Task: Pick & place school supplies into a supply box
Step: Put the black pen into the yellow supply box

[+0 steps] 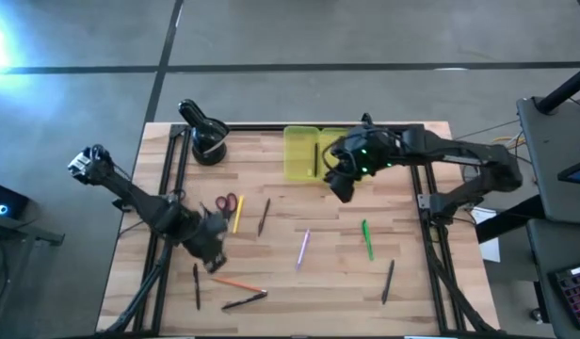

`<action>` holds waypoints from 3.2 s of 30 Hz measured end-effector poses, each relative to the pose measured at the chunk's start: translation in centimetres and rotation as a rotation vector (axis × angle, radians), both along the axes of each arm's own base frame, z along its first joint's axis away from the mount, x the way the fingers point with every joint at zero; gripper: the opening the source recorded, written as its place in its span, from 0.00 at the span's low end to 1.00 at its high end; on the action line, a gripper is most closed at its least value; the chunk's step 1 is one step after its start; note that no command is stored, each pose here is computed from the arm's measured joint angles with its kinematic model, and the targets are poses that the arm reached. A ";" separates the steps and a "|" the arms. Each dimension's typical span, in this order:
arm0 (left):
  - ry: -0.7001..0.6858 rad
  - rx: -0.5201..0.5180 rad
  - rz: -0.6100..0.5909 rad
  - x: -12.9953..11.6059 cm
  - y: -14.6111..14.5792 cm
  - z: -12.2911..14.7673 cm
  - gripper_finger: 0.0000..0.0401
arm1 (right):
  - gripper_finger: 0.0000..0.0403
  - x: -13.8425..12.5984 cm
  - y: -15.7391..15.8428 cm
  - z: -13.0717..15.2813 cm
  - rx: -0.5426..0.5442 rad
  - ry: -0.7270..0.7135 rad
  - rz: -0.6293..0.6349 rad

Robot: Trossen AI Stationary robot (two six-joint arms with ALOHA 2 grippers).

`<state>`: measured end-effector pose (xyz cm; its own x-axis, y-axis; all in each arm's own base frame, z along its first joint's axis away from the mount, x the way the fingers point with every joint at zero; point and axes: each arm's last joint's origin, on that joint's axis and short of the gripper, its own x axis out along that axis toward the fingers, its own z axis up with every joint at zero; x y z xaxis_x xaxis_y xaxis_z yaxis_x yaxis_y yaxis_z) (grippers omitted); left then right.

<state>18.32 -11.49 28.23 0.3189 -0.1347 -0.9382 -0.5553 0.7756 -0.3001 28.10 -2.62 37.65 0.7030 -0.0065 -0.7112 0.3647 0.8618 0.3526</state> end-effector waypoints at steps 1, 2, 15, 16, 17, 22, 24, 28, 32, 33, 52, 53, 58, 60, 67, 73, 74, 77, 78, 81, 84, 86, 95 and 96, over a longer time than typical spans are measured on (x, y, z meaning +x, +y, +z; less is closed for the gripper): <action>-0.034 -0.042 -0.068 0.1 -0.8 -0.2 0.33 | 0.18 -0.5 0.2 -0.2 0.002 0.000 -0.001; -0.070 -0.099 -0.146 0.2 -1.7 -0.5 0.33 | 0.18 -1.0 0.2 -0.4 0.007 0.007 -0.003; -0.239 -0.053 -0.994 -3.6 -7.0 -2.4 0.33 | 0.18 -6.8 2.2 -5.6 0.223 0.117 0.029; -0.251 -0.018 -1.079 -3.8 -7.2 -2.8 0.33 | 0.18 -7.1 2.2 -5.9 0.236 0.121 0.014; -0.250 0.018 -1.160 -4.1 -7.4 -3.2 0.33 | 0.19 -7.3 2.2 -6.3 0.248 0.131 -0.001; -0.183 0.236 -1.470 -4.8 -7.7 -5.5 0.33 | 0.17 -8.2 2.3 -7.3 0.297 0.139 -0.055; -0.130 0.302 -1.532 -4.8 -7.6 -6.6 0.33 | 0.17 -8.4 2.5 -7.4 0.317 0.132 -0.068; -0.031 0.340 -1.615 -5.0 -7.4 -9.2 0.33 | 0.16 -8.9 3.2 -7.0 0.338 0.118 -0.040; 0.041 0.362 -1.681 -5.3 -7.0 -11.3 0.33 | 0.16 -9.1 3.9 -6.2 0.360 0.074 0.024; 0.033 0.363 -1.693 -5.3 -7.0 -11.7 0.33 | 0.16 -9.2 4.0 -6.0 0.360 0.066 0.032; 0.044 0.292 -1.566 -5.2 -7.3 -14.3 0.04 | 0.15 -9.2 4.3 -4.7 0.396 0.020 0.018; 0.040 0.289 -1.561 -5.2 -7.3 -14.2 0.04 | 0.15 -9.2 4.2 -4.7 0.397 0.020 0.016; 0.025 0.304 -1.562 -5.2 -7.3 -12.6 0.03 | 0.15 -9.2 4.2 -4.7 0.396 0.018 0.017; 0.025 0.325 -1.568 -5.2 -7.1 -11.5 0.02 | 0.15 -9.2 4.2 -4.7 0.393 0.017 0.017; 0.029 0.445 -1.546 -5.4 -6.0 -7.7 0.02 | 0.15 -9.1 4.2 -4.5 0.369 -0.006 0.017; 0.002 0.590 -1.429 -4.3 -4.4 -4.1 0.02 | 0.15 -8.7 4.1 -4.1 0.337 -0.072 0.008; 0.000 0.616 -1.395 -3.9 -4.1 -3.5 0.02 | 0.15 -8.6 4.1 -4.1 0.334 -0.082 0.004; -0.042 0.685 -1.247 -2.4 -3.1 -1.6 0.02 | 0.15 -8.6 4.1 -4.0 0.331 -0.093 0.003; -0.061 0.709 -1.183 -1.8 -2.7 -0.9 0.02 | 0.15 -8.6 4.1 -4.0 0.331 -0.096 0.003; -0.149 0.791 -0.923 -0.1 -1.4 1.3 0.02 | 0.15 -8.5 4.1 -3.9 0.332 -0.105 0.004; -0.321 0.814 -0.642 1.4 0.1 4.0 0.02 | 0.15 -8.5 4.0 -3.9 0.318 -0.111 -0.013; -0.432 0.806 -0.447 2.0 1.2 5.6 0.02 | 0.15 -8.4 4.0 -3.8 0.312 -0.122 -0.020; -0.852 0.626 0.130 3.3 4.4 9.3 0.02 | 0.15 -8.0 3.9 -3.2 0.287 -0.206 -0.011; -0.893 0.607 0.157 3.5 4.4 9.5 0.02 | 0.15 -7.9 3.9 -3.1 0.280 -0.216 -0.007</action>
<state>21.82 -7.13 37.69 0.8911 0.3743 -0.2564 -0.4332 0.8701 -0.2353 20.20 1.32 34.52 0.8379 0.1623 -0.5211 0.2617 0.7184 0.6445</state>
